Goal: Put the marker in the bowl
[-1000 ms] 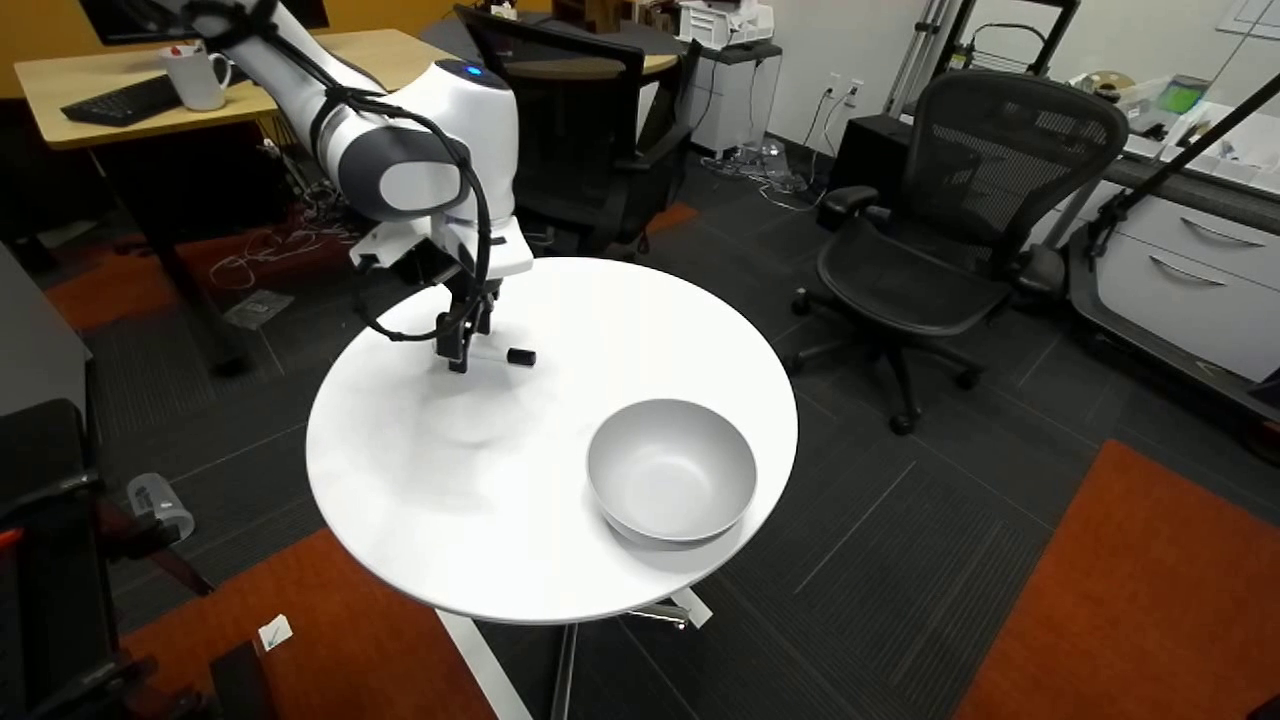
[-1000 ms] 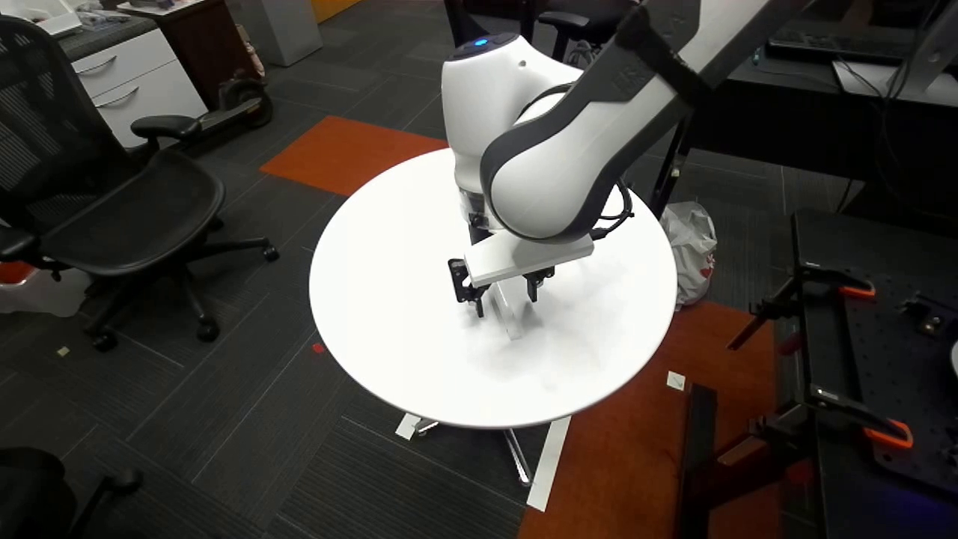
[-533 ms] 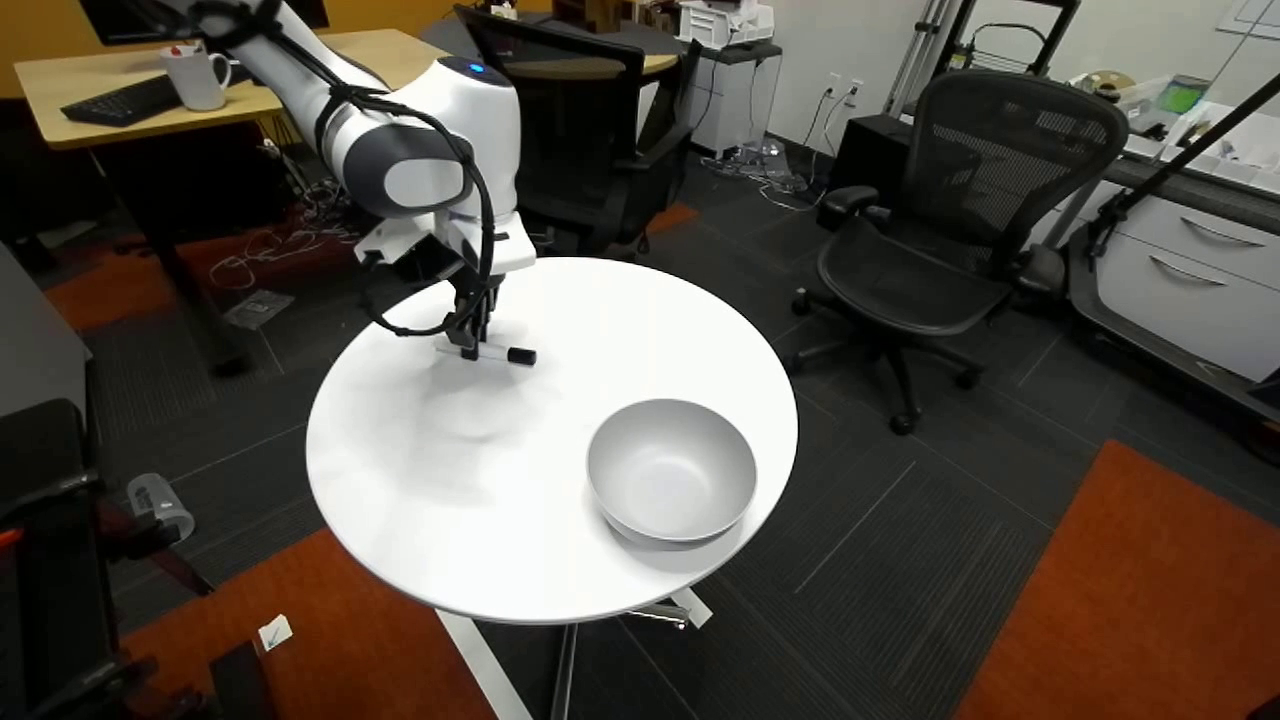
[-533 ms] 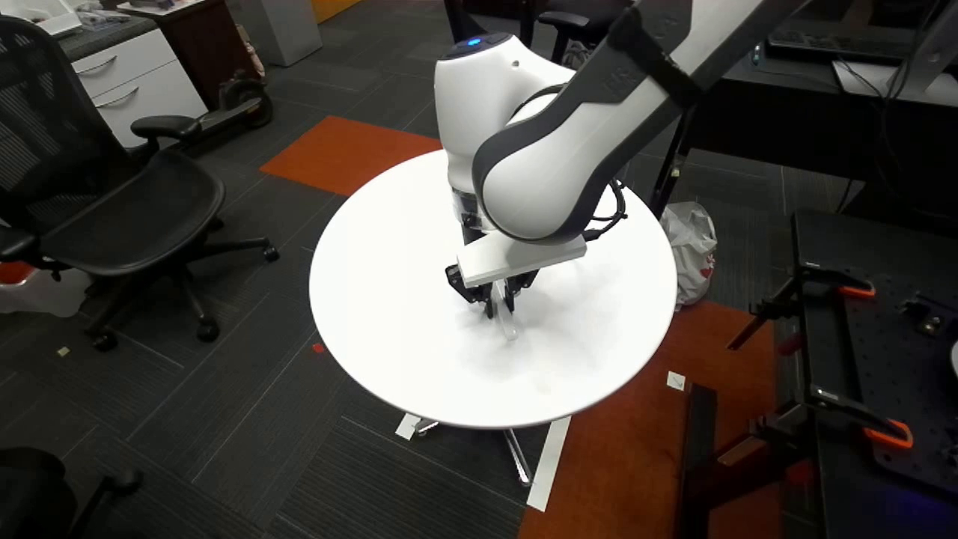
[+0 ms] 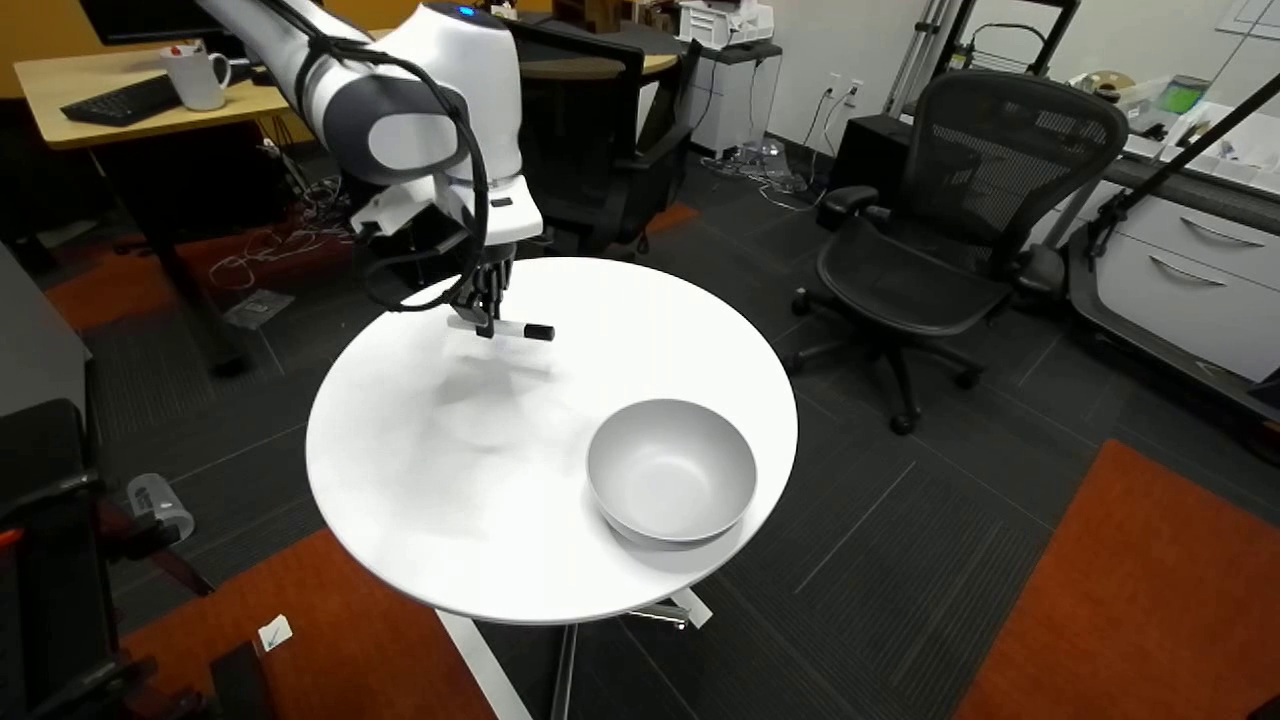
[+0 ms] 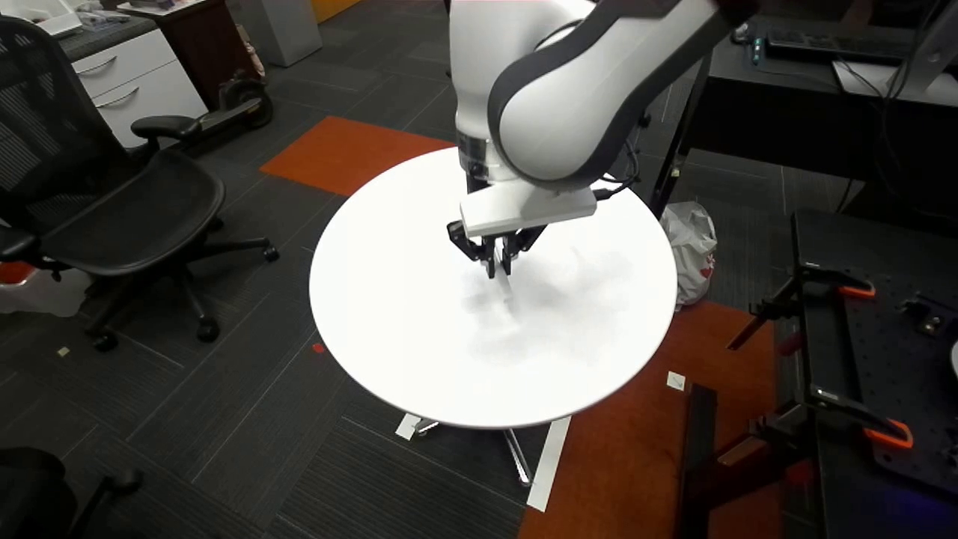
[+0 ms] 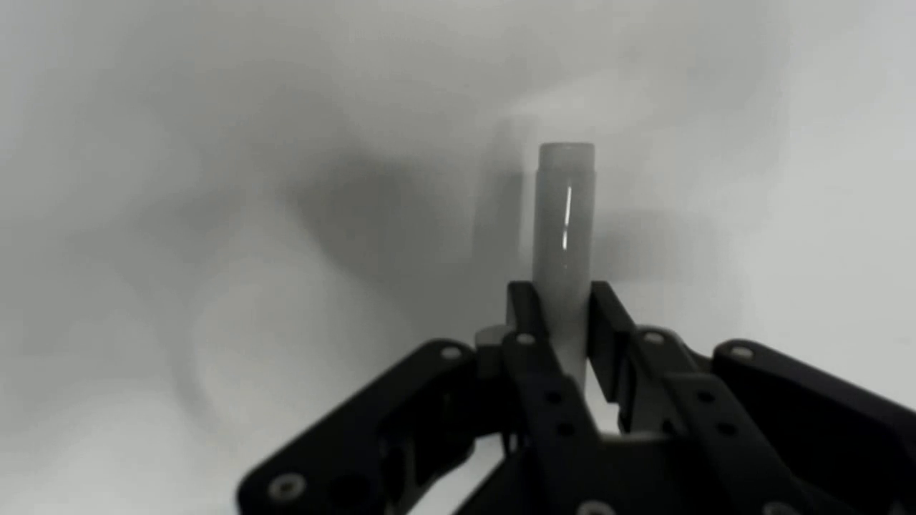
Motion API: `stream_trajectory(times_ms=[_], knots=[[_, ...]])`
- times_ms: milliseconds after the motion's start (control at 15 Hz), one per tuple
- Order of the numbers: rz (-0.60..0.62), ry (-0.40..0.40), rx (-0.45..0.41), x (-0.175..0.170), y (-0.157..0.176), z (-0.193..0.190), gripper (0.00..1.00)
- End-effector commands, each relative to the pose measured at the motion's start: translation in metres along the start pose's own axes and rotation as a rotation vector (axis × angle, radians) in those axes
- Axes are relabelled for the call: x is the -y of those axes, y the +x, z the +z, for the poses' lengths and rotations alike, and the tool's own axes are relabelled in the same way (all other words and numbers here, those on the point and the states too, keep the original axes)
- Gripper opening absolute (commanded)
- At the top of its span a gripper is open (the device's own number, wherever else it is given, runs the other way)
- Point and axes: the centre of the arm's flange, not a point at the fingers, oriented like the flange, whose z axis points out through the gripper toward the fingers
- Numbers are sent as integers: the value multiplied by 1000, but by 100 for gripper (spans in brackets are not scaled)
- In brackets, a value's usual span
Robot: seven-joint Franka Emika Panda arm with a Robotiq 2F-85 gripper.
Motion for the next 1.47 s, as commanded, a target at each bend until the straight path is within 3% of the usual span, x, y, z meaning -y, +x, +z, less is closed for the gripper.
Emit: stream_trajectory(times_ms=[0,467,733,867,933,1267,1333,1400], knots=[[79,23,-83,-47,3,-72,5],[208,30,-223,-96,68,-141,5],[260,9,-279,-104,97,-145,5],[235,14,-264,-109,96,-142,5],[239,12,-266,-111,99,-141,20],[236,10,-262,-110,97,-139,20],[236,10,-262,-110,97,-139,5],[261,3,-275,-109,101,-138,5]])
